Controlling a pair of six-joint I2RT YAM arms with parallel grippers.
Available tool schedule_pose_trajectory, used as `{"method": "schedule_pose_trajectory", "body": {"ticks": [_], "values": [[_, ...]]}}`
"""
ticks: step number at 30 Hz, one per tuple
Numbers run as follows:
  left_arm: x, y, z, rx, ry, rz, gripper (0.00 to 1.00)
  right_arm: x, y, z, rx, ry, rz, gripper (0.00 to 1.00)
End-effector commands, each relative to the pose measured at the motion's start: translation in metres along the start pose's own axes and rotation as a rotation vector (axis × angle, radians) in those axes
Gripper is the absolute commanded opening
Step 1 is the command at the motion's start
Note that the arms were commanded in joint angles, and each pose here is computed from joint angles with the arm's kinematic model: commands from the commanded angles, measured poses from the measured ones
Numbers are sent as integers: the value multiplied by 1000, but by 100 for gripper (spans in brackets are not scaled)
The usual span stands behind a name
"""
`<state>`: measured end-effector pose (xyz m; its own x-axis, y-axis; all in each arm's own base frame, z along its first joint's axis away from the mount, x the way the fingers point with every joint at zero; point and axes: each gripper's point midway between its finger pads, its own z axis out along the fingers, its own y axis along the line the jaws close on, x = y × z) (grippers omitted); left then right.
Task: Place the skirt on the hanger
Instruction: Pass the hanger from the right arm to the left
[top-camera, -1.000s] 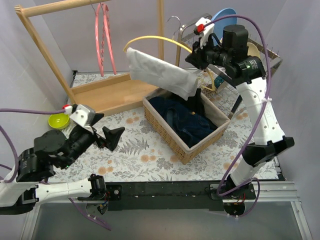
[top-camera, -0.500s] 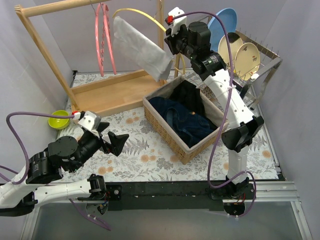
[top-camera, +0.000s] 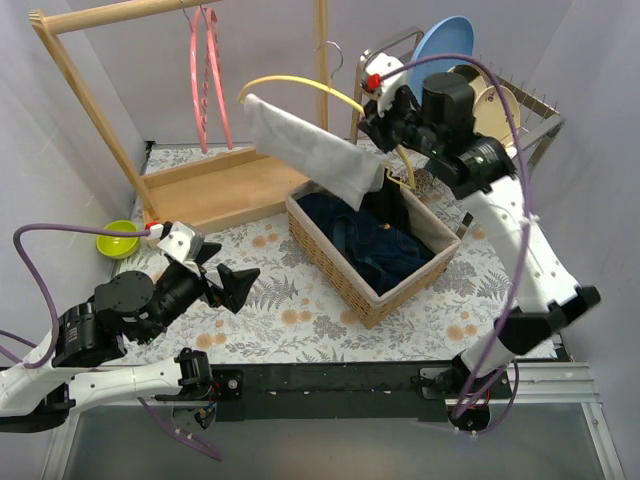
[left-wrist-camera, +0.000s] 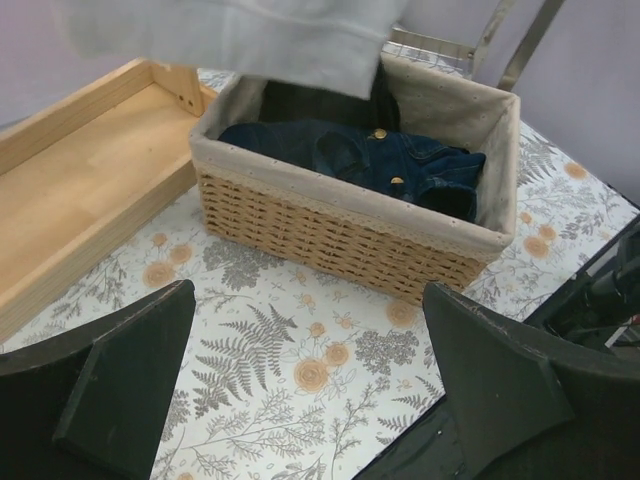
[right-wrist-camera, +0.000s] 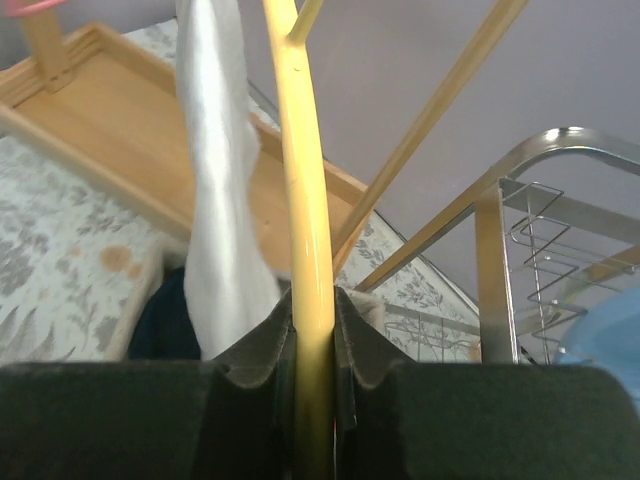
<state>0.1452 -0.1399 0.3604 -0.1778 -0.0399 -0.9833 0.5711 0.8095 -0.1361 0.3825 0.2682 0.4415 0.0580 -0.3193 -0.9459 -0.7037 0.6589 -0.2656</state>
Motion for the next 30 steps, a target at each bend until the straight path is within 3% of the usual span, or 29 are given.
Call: {"method": "schedule_pose_trajectory", "body": {"ticks": [1, 6, 12, 20, 24, 26, 30], "values": [[-33, -19, -5, 109, -58, 43, 98, -33, 38, -78, -153, -112, -118, 1], [-58, -45, -12, 256, -60, 123, 98, 4, 79, -129, -320, -86, -252, 1], [-78, -76, -23, 426, -63, 137, 98, 53, 134, -165, -579, -69, -290, 1], [-11, -118, 18, 495, 201, 148, 98, 70, 172, -176, -781, -144, -318, 1], [14, -127, 30, 508, 263, 157, 98, 67, 181, -181, -843, -187, -317, 1], [24, -129, 35, 509, 283, 163, 94, 64, 186, -185, -874, -211, -318, 1], [29, -135, 36, 535, 301, 168, 71, 69, 191, -187, -905, -218, -318, 1]]}}
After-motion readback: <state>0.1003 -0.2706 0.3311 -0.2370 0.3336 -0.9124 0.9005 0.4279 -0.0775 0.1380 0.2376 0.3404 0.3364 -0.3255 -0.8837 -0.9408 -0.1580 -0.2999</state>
